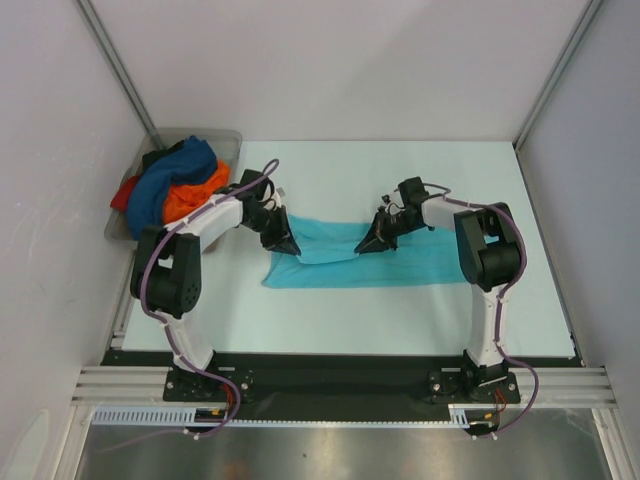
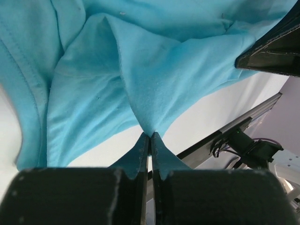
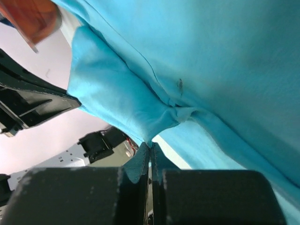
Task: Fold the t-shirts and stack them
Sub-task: Fold the tshirt
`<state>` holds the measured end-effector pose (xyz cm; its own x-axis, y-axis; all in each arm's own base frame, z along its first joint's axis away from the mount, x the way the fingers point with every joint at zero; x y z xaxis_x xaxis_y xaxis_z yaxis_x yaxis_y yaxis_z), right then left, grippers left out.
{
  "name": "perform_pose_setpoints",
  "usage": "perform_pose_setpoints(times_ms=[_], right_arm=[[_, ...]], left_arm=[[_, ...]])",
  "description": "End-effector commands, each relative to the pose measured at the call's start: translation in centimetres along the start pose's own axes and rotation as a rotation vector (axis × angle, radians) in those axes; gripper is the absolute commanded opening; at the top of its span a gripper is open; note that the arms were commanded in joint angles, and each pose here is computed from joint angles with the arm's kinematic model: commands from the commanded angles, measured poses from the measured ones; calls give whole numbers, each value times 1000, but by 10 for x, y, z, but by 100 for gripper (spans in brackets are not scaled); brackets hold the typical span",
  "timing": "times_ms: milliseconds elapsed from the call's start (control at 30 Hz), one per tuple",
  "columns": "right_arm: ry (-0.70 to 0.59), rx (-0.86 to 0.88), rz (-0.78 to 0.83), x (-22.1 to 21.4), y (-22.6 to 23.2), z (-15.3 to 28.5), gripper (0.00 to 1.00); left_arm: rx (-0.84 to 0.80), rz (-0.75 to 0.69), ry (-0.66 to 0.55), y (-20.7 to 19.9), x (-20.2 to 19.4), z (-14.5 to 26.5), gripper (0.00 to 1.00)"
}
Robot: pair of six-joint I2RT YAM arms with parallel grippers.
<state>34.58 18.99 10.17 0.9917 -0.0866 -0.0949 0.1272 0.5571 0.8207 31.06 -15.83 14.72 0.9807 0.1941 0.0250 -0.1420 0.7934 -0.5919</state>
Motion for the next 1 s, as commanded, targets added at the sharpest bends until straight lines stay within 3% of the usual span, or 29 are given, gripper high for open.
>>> perform_pose_setpoints(times_ms=[0,267,333,367,433,467,500,567,667,733,833,867,967], right_arm=[[37,-23,34,-13,10,0,0],[51,-120,47,-22,3,-14,0],[44,-158,36,-21,-1,-13,5],[43,-175,38,-21,-2,-12,13],[34,-274,78,-19,-2,-1,27],[6,-322,129,-19,4,7,32],[-11,-369,187,-20,7,13,44],[-75,-428,240,-18,21,27,48],[-109,-322,278,-21,38,23,48],[-127,-210,290,-18,49,13,43],[-107,-85,253,-11,49,-4,35],[-95,-67,247,-7,51,-8,27],[-45,-21,199,1,41,-25,20]], left_arm=[[11,-14,37,7,-7,2,7],[51,-6,83,26,-15,-14,8],[93,-11,111,33,-18,-18,11],[141,-25,88,35,-14,-17,13],[208,-74,41,30,-13,-4,27],[250,-104,-16,26,-8,4,40],[265,-127,-39,20,-8,10,46],[271,-176,-95,4,-5,26,54],[161,-205,-147,-18,-7,28,52],[-28,-211,-157,-37,-5,19,49],[-162,-174,-117,-41,-3,-5,41],[-159,-139,-74,-33,-2,-21,39],[-116,-104,-40,-22,4,-42,34]])
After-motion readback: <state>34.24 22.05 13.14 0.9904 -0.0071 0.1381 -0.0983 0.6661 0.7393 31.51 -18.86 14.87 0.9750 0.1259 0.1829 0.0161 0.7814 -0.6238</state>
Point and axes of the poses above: each gripper's point midway between its finger pads, its own z axis back along the fingers, its own y axis along the line the jaws close on, x = y × z, the point moved 8 cm from there along z, back along the fingers, and after that the axes turned 3 degrees about z, right-handed, at the moved point
